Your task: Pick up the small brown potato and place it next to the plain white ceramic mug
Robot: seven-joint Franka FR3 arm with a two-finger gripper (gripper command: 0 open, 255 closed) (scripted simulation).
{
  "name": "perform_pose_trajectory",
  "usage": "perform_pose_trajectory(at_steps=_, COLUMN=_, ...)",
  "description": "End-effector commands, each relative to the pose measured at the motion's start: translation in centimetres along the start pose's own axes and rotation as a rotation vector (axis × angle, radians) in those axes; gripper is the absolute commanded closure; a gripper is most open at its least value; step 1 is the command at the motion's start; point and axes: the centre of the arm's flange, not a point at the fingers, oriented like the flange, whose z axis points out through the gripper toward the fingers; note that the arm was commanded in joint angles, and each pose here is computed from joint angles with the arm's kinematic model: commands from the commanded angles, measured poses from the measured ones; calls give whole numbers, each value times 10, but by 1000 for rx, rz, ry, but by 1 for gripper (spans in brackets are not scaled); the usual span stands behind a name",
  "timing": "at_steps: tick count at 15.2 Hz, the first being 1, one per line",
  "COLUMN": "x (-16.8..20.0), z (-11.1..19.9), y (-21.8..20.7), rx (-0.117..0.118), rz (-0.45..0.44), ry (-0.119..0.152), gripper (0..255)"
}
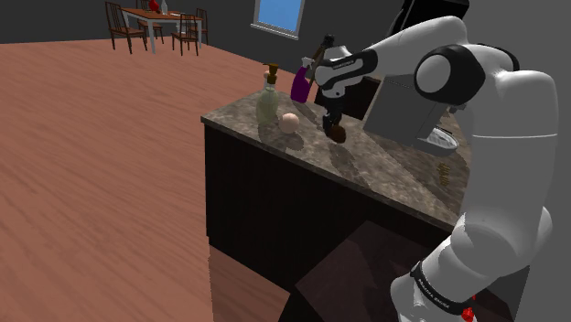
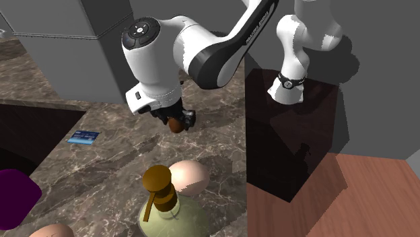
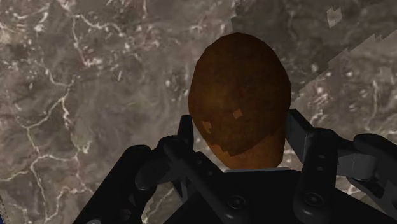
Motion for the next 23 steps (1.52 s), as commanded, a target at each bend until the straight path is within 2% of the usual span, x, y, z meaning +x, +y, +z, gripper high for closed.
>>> perform_pose_trajectory(at_steps=1, x=-2, z=-10, y=1, rx=0, rz=0, ry=0, gripper=255)
perform_pose_trajectory(at_steps=23, x=-34, z=-122, y=8, rx=0, rz=0, ry=0, gripper=255)
